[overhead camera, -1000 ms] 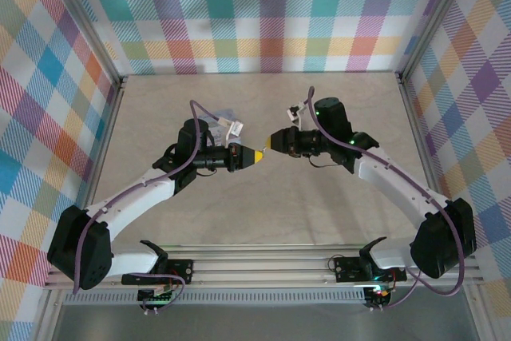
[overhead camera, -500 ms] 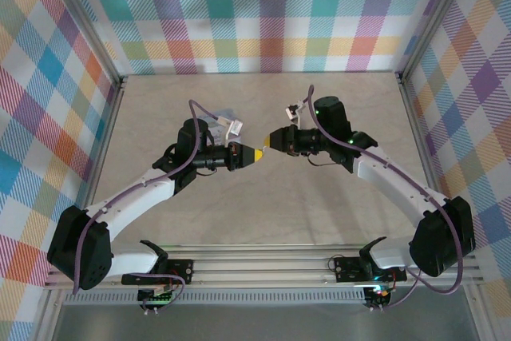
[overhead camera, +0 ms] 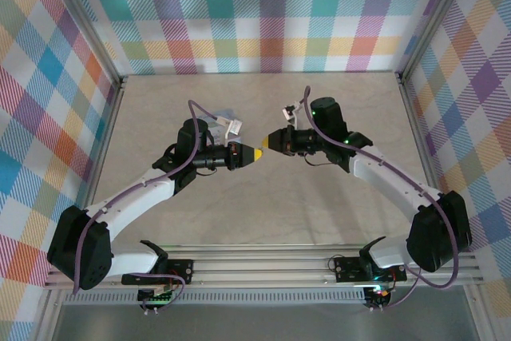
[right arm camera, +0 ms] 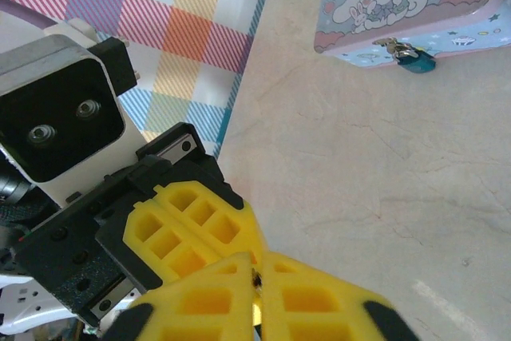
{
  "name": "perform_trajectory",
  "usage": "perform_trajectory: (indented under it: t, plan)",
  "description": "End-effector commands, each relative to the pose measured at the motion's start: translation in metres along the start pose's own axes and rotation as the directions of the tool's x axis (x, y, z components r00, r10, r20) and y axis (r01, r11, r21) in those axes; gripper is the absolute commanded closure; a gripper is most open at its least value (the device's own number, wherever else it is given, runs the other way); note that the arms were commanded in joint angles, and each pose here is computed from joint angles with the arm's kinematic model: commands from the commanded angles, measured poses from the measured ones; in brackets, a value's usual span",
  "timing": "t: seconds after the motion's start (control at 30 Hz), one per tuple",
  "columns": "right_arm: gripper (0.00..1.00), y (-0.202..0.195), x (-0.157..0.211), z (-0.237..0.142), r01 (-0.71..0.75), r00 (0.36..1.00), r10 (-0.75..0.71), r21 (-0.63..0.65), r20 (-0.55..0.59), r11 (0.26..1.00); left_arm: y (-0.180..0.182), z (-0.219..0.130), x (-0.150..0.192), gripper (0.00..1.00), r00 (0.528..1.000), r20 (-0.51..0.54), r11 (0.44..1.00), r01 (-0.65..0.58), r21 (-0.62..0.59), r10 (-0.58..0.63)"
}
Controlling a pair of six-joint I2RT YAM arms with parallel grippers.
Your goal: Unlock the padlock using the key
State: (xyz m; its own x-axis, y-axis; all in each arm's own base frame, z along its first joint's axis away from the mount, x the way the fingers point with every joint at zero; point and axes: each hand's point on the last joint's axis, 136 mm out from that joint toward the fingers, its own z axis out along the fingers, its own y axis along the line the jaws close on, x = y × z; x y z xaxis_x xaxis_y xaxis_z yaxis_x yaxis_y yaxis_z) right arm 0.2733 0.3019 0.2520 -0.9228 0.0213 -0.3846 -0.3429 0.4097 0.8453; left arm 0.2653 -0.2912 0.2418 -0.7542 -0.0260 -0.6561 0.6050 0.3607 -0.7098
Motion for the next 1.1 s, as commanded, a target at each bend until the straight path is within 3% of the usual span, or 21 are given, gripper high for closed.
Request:
perform_trajectory:
  t: [0.0, 0.3, 0.33, 0.47, 0.57, 0.77, 1.07]
  plan:
    - [1.00, 0.003, 0.001, 0.004, 0.025, 1.000, -0.026, -0.029, -0.004, 0.999, -0.011, -0.007, -0.009, 1.00, 0.999, 0.041, 0.999, -0.038, 0.028, 0.037]
    - [1.00, -0.004, 0.005, 0.001, 0.036, 0.999, -0.036, 0.014, -0.008, 0.999, -0.004, -0.007, -0.010, 1.00, 0.998, 0.051, 1.000, -0.023, -0.007, 0.023]
    - [1.00, -0.005, 0.005, 0.000, 0.040, 0.999, -0.040, 0.028, -0.012, 0.999, -0.003, -0.008, -0.009, 0.97, 0.998, 0.051, 1.000, -0.021, -0.010, 0.022]
    - [1.00, -0.009, 0.006, -0.005, 0.087, 0.995, -0.081, 0.103, -0.055, 0.991, 0.004, -0.011, -0.008, 0.58, 0.998, 0.055, 0.999, -0.010, -0.052, 0.013]
    - [1.00, -0.014, 0.006, -0.009, 0.151, 0.984, -0.132, 0.178, -0.118, 0.972, 0.017, -0.017, -0.007, 0.46, 0.998, 0.069, 0.993, 0.016, -0.116, -0.008]
    - [1.00, -0.018, 0.014, -0.014, 0.283, 0.941, -0.215, 0.257, -0.261, 0.924, 0.022, -0.023, -0.009, 0.48, 0.996, 0.090, 0.992, 0.029, -0.126, -0.017]
    - [1.00, 0.007, 0.026, -0.010, 0.398, 0.889, -0.363, 0.077, -0.279, 0.914, -0.011, -0.011, -0.012, 0.68, 1.000, 0.030, 0.996, -0.009, 0.088, 0.007]
